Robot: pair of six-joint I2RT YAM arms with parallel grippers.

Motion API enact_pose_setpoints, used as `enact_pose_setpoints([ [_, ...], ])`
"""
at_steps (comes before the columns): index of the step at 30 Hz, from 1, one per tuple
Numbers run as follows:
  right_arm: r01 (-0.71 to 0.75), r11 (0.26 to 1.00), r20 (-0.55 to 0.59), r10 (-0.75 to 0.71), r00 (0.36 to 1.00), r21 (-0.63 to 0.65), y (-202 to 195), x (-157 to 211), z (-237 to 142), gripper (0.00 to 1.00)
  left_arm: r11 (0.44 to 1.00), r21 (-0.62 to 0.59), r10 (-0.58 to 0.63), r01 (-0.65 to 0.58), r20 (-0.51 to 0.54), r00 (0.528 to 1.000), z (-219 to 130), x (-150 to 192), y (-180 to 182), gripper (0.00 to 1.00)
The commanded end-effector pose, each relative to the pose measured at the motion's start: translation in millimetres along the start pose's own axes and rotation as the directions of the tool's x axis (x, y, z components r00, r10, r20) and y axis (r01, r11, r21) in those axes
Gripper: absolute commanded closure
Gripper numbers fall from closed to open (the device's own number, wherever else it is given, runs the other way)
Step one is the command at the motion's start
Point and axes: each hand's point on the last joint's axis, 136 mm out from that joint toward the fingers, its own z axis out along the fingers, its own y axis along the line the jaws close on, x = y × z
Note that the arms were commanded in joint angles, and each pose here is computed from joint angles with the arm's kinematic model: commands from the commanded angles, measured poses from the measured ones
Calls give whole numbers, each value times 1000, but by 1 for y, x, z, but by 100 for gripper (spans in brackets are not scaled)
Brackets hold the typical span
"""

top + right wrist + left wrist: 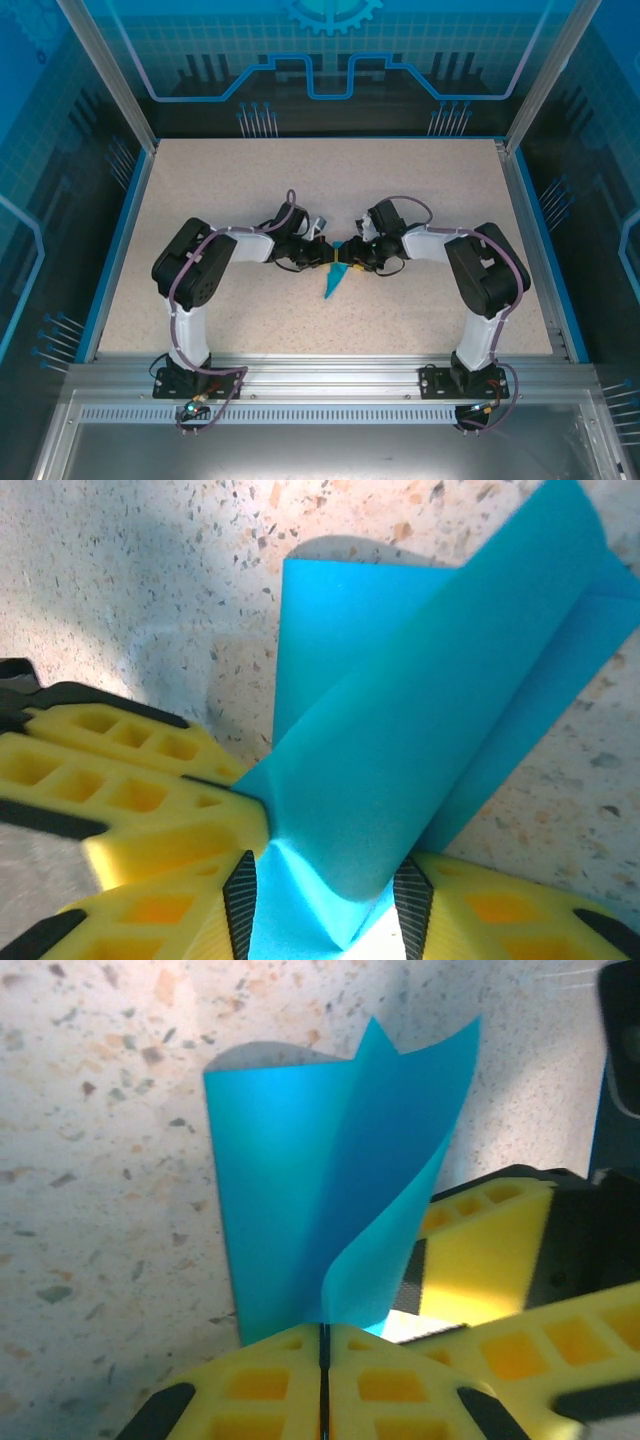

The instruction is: Fold a paper plane with a square sheet of paper (fold left side to right side)

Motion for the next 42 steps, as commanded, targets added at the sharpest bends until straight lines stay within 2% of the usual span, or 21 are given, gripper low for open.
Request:
enact_pose_setpoints([
  [1, -9, 998, -11, 9, 1000, 63, -18, 12, -5, 54, 1000, -3, 11, -11, -15, 1000, 2, -3, 4, 91],
  [11, -8, 998, 33, 6, 999, 57, -23, 5, -29, 47, 999, 4, 36, -36, -1, 999, -8, 1, -1, 91],
  [18, 4, 1000, 54, -5, 999, 9, -21, 6, -37, 56, 997, 20, 74, -74, 11, 997, -21, 7, -11, 90],
  [25, 27, 999, 75, -24, 997, -47, -8, 2, -41, 53, 996, 33, 88, -88, 12, 996, -25, 10, -15, 90],
  [32, -6, 997, 49, 9, 999, -74, -3, 4, -27, 53, 992, 64, 111, -112, 18, 994, -30, 10, -28, 79],
  [36, -12, 998, 31, 14, 999, -62, -1, 3, -20, 53, 987, 78, 136, -138, 23, 990, -36, 12, -38, 62],
  [40, -37, 999, 15, 37, 999, -26, -10, 6, -15, 53, 980, 86, 177, -181, 45, 983, -51, 14, -50, 40],
  [42, -41, 999, 10, 42, 999, -27, -11, 7, -13, 53, 977, 83, 194, -198, 54, 980, -58, 17, -54, 37],
])
